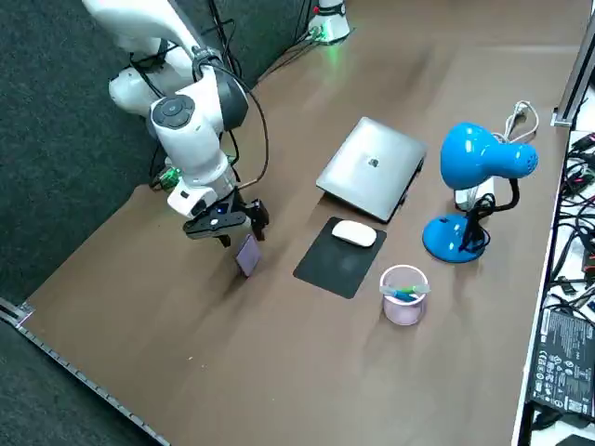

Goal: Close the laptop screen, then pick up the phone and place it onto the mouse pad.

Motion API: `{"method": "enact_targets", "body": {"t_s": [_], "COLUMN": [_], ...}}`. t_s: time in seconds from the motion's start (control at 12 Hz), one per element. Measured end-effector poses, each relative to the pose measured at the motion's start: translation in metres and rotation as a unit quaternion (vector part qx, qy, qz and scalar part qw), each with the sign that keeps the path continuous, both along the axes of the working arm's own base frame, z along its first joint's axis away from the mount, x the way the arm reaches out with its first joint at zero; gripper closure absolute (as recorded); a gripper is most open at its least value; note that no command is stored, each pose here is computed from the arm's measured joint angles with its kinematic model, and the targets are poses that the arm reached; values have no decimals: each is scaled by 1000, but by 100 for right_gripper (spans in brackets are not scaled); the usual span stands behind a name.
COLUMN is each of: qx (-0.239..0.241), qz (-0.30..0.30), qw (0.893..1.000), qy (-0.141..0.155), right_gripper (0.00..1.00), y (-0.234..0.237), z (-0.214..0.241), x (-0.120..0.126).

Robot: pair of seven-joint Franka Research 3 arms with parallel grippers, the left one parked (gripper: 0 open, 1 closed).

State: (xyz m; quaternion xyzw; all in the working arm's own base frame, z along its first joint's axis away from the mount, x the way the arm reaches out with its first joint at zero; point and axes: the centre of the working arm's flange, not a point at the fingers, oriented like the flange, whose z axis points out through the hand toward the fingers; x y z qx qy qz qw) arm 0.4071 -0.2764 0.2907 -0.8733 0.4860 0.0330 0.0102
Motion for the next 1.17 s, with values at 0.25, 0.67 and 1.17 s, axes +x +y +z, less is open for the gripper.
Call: {"method": "enact_targets", "body": {"t_s": [0.25, 0.67, 1.17], "qx": [-2, 3, 26], "qz": [-61, -143, -191], "qw": [998, 990, 981], "qy": [5, 17, 7], "right_gripper": [4, 4, 4], "y": [-1, -9, -17], "z": [-2, -13, -28], "x": [-2, -17, -24]}}
